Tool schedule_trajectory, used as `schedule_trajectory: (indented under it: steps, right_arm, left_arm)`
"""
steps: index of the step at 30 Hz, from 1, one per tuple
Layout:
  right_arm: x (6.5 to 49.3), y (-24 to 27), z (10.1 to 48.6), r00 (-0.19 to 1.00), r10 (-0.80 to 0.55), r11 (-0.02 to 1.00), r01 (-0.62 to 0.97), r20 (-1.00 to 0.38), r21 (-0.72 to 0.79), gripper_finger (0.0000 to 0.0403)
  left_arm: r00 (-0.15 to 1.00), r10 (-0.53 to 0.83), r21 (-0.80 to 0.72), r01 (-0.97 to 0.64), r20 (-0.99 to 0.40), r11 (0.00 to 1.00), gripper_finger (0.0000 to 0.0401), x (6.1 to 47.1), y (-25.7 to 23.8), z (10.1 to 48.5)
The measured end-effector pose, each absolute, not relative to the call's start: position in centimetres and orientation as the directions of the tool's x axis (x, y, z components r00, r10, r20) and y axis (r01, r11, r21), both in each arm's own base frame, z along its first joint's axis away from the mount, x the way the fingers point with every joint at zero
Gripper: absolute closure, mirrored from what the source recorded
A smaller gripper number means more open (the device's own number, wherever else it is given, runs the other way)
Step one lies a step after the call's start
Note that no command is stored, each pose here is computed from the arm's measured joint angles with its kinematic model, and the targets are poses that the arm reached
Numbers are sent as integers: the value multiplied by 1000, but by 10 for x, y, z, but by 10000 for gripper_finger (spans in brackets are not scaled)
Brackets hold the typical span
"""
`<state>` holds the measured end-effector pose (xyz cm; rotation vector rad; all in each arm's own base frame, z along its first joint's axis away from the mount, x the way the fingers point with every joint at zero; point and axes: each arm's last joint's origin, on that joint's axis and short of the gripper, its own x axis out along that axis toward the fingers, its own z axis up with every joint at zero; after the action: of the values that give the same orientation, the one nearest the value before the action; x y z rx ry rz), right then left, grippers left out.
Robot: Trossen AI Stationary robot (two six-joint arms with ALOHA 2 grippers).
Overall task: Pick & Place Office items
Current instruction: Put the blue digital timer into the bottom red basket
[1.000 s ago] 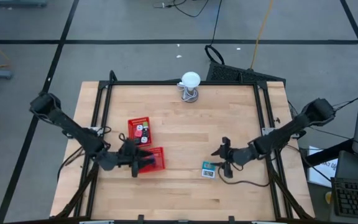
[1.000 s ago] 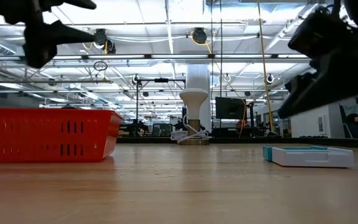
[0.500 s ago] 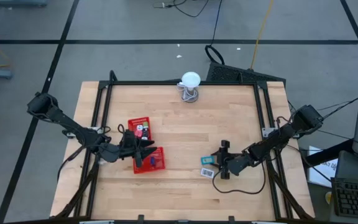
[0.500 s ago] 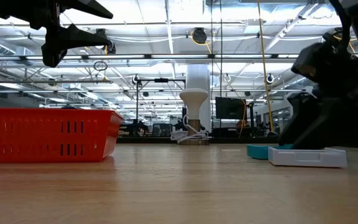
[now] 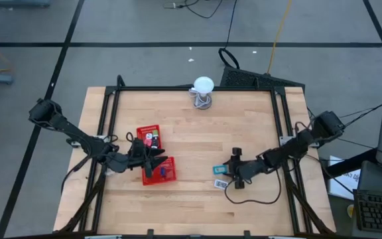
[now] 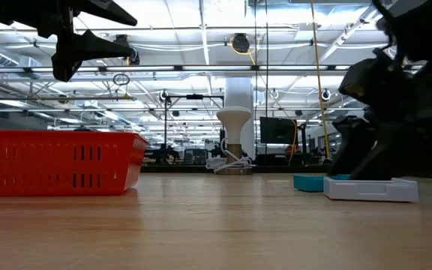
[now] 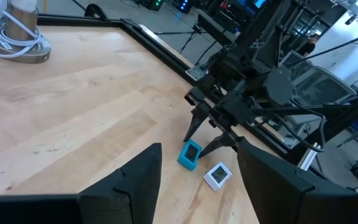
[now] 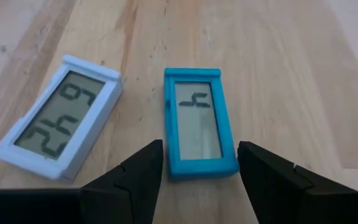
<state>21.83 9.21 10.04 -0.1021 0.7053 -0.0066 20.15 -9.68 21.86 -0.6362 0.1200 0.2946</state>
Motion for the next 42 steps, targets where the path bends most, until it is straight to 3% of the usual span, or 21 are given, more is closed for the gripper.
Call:
schedule_trajectory:
  steps: [7,13,19,34,42]
  right_arm:
    - [225,78,100,745,15,998,-48,-667,-32,209]
    - [225,79,100,744,15,996,-69,-668,-56,255]
    - [226,79,101,753,17,994,-84,-657,-71,256]
    - [253,86,129,841,-50,933,-153,-538,-326,256]
    - [268,90,150,876,-198,851,-70,-440,-521,256]
  left_arm:
    - [952,234,-568,-307,-200,763,189,201,-97,219]
    - [951,234,-568,-307,-200,763,189,201,-97,218]
    - [951,234,-567,-307,-200,764,189,201,-97,218]
    - [945,260,-565,-327,-199,757,189,204,-92,219]
    - [952,216,-626,-305,-216,718,189,211,-88,215]
